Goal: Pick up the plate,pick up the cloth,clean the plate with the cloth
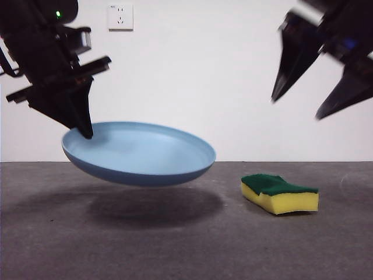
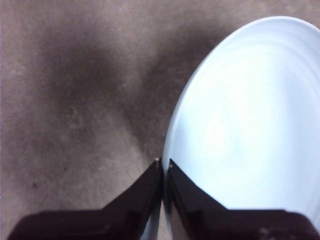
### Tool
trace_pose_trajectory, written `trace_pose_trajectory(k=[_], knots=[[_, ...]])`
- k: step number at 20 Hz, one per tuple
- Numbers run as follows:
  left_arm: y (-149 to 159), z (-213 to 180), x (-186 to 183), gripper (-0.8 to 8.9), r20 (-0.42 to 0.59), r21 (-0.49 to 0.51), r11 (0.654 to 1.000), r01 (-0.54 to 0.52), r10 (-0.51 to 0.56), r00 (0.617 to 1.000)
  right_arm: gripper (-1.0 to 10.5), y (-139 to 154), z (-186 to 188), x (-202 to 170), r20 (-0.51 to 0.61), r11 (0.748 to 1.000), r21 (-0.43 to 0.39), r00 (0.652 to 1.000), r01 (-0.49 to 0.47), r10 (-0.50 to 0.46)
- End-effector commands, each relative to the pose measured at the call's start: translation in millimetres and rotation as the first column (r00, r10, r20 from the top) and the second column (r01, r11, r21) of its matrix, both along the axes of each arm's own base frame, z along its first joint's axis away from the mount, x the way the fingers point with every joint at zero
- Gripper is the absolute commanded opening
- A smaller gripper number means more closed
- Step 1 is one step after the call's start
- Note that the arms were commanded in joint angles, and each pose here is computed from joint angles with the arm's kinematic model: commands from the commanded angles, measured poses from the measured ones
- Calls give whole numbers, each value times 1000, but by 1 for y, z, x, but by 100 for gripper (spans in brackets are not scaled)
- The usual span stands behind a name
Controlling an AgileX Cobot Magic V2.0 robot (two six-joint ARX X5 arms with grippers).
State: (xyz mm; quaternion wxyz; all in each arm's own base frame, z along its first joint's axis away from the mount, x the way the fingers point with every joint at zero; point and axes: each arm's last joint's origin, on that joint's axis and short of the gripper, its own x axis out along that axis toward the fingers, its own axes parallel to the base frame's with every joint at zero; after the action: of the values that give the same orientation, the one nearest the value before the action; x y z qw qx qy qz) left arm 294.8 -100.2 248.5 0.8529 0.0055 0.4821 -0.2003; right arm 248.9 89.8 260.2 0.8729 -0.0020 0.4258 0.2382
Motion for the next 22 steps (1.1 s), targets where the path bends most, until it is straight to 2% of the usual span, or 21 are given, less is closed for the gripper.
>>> trace_pose_trajectory(k=[1,7,14,17,20,22], knots=[[1,7,-6,-8,12,2,1000,14,-14,1000,437,10,-20,15,-41,995,-96,999,-37,33],[3,11,-12,-8,-8,8,1000,15,-15,1000,436,30,-73,43,-122,986,-153,992,-61,43],[2,11,-12,-8,-8,8,1000,15,-15,1000,421,34,-98,53,-153,982,-177,988,-63,36],[2,11,-12,-8,-6,7,1000,15,-15,1000,238,34,-98,53,-151,981,-181,988,-65,38],[2,11,-12,-8,-4,7,1000,15,-15,1000,-11,33,-98,53,-146,979,-188,988,-77,49],[2,11,-11,-8,-1,7,1000,15,-15,1000,-16,36,-98,53,-146,979,-187,988,-83,56]])
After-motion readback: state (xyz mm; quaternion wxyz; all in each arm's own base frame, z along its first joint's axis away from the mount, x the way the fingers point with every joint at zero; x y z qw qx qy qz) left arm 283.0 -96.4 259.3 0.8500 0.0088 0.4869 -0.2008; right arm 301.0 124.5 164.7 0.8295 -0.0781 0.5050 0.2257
